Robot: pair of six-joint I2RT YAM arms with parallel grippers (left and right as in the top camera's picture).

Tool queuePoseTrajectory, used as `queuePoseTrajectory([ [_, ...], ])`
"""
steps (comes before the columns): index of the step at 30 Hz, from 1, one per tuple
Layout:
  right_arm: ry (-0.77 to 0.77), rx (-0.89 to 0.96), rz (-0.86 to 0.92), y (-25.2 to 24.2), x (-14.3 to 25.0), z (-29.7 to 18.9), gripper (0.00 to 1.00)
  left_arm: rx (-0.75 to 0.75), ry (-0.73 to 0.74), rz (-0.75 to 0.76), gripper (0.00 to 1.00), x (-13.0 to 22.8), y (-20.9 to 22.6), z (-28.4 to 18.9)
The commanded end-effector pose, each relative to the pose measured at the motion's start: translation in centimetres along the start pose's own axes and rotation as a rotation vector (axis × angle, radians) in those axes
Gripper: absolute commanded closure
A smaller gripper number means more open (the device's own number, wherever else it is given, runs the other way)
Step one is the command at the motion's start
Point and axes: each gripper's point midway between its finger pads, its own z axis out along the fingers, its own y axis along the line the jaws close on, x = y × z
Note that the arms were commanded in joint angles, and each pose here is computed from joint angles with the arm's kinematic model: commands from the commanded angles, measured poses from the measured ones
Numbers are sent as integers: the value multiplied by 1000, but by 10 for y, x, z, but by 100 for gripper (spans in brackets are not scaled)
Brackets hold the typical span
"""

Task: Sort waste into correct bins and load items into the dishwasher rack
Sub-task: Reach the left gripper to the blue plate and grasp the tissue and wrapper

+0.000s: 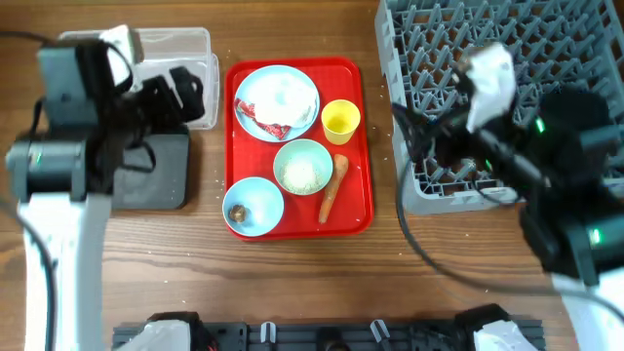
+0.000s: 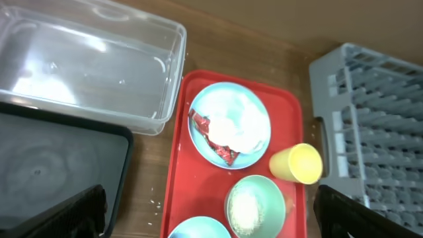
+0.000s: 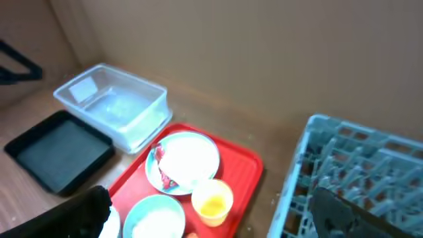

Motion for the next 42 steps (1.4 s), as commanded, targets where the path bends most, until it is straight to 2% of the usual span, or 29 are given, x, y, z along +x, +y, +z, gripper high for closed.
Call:
queuePoseTrajectory([
  [1, 60, -65, 26, 1, 2, 29, 0, -16, 105, 10, 0, 9, 5, 35],
  [6, 215, -49, 360, -10, 40, 73, 0, -25, 249, -25, 0, 30, 11, 74],
  [11, 322, -144, 414, 2, 67, 105, 1, 98, 346, -57, 0, 45, -7, 90],
  [15, 380, -168, 403, 18, 82, 121, 5, 100, 338, -52, 0, 42, -7, 98],
  [17, 398, -113, 418, 16, 88, 125, 6, 107, 292, -9, 1, 33, -17, 117],
  [22, 400, -71, 432, 4, 88, 113, 0, 0, 297, 60, 0, 35, -34, 150],
  [25, 389, 50, 435, -20, 86, 89, 0, -109, 288, 67, 1, 29, -43, 170],
  [28, 369, 184, 447, -43, 84, 60, 0, -132, 301, 11, 1, 34, -51, 202],
  [31, 343, 249, 461, -58, 80, 37, 0, -150, 340, -27, 4, 54, -54, 235],
  [36, 372, 278, 487, -65, 89, 26, 0, -213, 391, 14, 5, 92, -58, 275],
  [42, 389, 279, 491, -64, 93, 25, 0, -259, 422, 22, 3, 114, -57, 292],
])
